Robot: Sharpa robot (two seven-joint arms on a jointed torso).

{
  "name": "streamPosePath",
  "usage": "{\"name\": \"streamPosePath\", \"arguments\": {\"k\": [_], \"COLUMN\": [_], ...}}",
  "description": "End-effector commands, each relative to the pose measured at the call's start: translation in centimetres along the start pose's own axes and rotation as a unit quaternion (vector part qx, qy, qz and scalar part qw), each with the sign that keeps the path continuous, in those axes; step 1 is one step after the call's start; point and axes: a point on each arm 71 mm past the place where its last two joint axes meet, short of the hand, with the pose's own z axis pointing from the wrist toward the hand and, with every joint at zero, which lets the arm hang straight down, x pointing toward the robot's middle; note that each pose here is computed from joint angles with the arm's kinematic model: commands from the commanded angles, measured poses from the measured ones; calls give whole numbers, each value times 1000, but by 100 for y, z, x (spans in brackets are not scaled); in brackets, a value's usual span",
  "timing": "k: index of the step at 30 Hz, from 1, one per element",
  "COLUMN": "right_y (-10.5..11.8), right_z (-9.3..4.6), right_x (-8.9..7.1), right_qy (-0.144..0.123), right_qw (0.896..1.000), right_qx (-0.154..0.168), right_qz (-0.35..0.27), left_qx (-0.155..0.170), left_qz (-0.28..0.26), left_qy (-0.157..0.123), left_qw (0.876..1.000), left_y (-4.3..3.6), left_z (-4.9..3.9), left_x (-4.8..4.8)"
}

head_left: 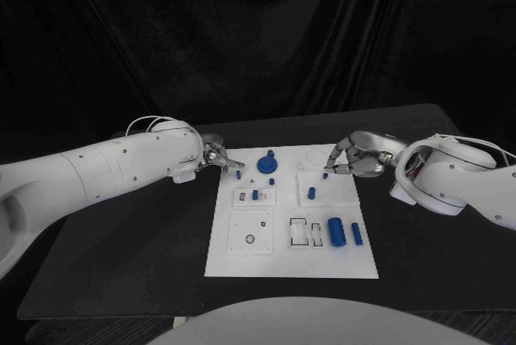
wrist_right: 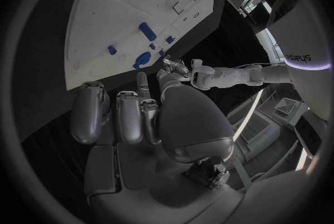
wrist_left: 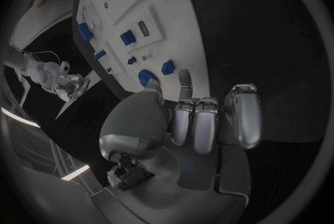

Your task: Assemble the parts on the task board

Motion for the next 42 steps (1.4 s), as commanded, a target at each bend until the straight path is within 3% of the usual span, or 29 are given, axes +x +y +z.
{"name": "streamPosePath", "arguments": {"k": [1,21,42], "right_y": [-6,-8,-34], "right_z": [-2,-9,-17], "right_x": [7,14,14], "right_qy": [-1,2,5], "right_qw": [1000,1000,1000], "right_qx": [2,4,10], "right_qz": [0,1,0], "left_qx": [17,6,14], "left_qz": [6,11,6], "left_qy": [13,31,13], "left_qw": [1000,999,1000], "left_y": [-56,-113,-164], "left_z": [5,78,90], "left_x": [37,145,145]}}
